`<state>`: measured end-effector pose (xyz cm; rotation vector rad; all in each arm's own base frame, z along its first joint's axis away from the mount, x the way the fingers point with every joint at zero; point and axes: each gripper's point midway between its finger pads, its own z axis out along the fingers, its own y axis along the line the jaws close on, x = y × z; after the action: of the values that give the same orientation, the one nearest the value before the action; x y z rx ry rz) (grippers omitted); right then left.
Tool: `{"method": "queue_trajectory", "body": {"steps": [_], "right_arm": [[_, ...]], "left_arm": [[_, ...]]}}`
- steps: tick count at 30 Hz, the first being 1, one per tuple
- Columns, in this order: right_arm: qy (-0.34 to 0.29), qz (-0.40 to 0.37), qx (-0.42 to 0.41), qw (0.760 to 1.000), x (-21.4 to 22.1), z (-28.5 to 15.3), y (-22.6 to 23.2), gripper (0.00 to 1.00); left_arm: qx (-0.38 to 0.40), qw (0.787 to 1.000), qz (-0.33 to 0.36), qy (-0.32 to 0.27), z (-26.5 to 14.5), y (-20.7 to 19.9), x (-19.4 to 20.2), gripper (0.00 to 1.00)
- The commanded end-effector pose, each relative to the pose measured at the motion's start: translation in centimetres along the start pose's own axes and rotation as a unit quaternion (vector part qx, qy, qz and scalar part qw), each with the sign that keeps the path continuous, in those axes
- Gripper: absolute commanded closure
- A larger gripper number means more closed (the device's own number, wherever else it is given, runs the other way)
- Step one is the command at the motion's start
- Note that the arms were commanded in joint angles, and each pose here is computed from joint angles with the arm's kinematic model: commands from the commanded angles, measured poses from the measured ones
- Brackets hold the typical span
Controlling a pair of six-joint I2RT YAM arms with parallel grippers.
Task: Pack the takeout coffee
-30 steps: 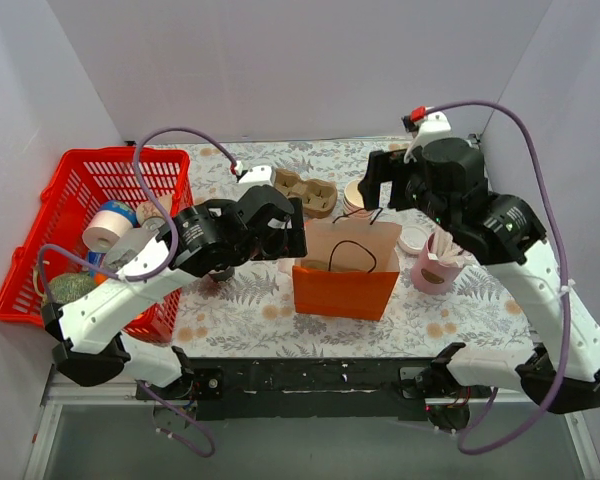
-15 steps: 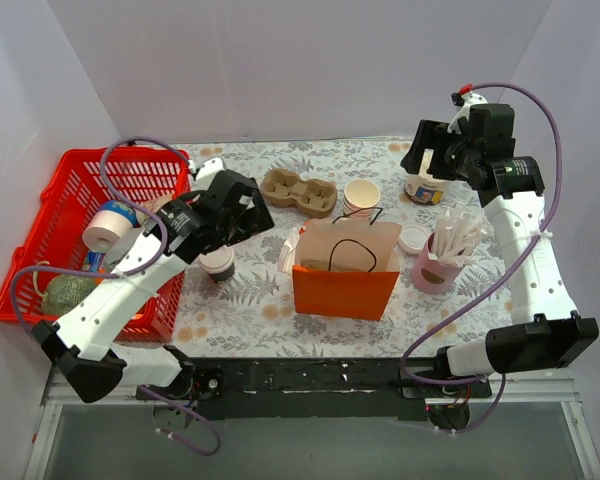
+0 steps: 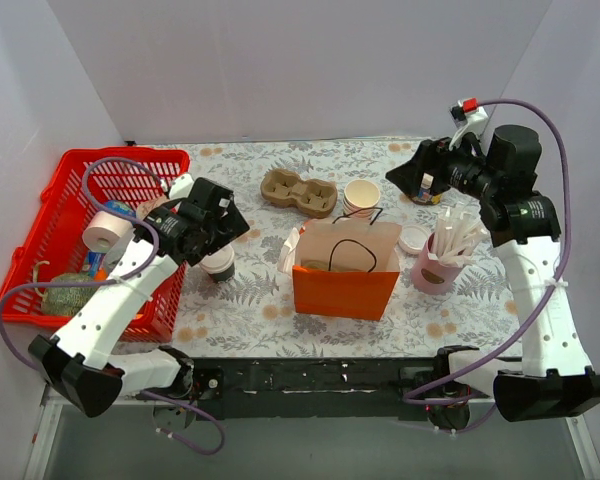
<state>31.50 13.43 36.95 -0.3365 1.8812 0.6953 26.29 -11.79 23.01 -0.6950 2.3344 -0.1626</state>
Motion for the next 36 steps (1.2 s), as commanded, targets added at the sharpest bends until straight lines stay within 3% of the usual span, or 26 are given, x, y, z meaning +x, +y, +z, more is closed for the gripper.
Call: {"method": "queue_trajectory", "body": {"steps": [1,3,6,11,18,23,28,36], "right_arm": [[-0.047,-0.085,-0.177,0.979,-3.3,-0.9,6.9,0.11],[-0.046,-0.078,-0.182,0.979,-3.4,-1.1,7.2,0.12],[-0.041,-0.072,-0.169,0.982,-2.0,-1.4,6.9,0.13],[-0.048,-0.070,-0.080,0.993,-0.1,-2.0,4.2,0.12],[-0.050,-0.048,-0.010,0.998,2.4,-3.2,2.2,0.12],[-0.053,-0.044,0.014,0.998,3.2,-3.4,1.3,0.12],[-0.082,-0.064,-0.042,0.994,3.0,-3.6,3.3,0.12],[-0.083,-0.054,-0.028,0.995,2.9,-3.4,2.8,0.13]], "left_arm": [[0.005,0.997,-0.060,-0.042,-0.6,0.2,-1.6,0.02],[-0.007,0.993,-0.091,-0.071,0.0,-0.1,-3.0,0.02],[-0.055,0.992,-0.099,-0.054,1.7,-0.4,-2.6,0.02],[-0.140,0.983,-0.116,-0.037,3.8,0.2,-1.8,0.02],[-0.190,0.969,-0.151,-0.046,6.3,0.7,-1.3,0.02],[-0.238,0.960,-0.137,-0.056,7.7,1.8,-1.2,0.08],[-0.252,0.957,-0.133,-0.057,8.8,1.7,-1.3,0.18],[-0.269,0.954,-0.122,-0.056,10.0,1.9,-0.9,0.28]]}}
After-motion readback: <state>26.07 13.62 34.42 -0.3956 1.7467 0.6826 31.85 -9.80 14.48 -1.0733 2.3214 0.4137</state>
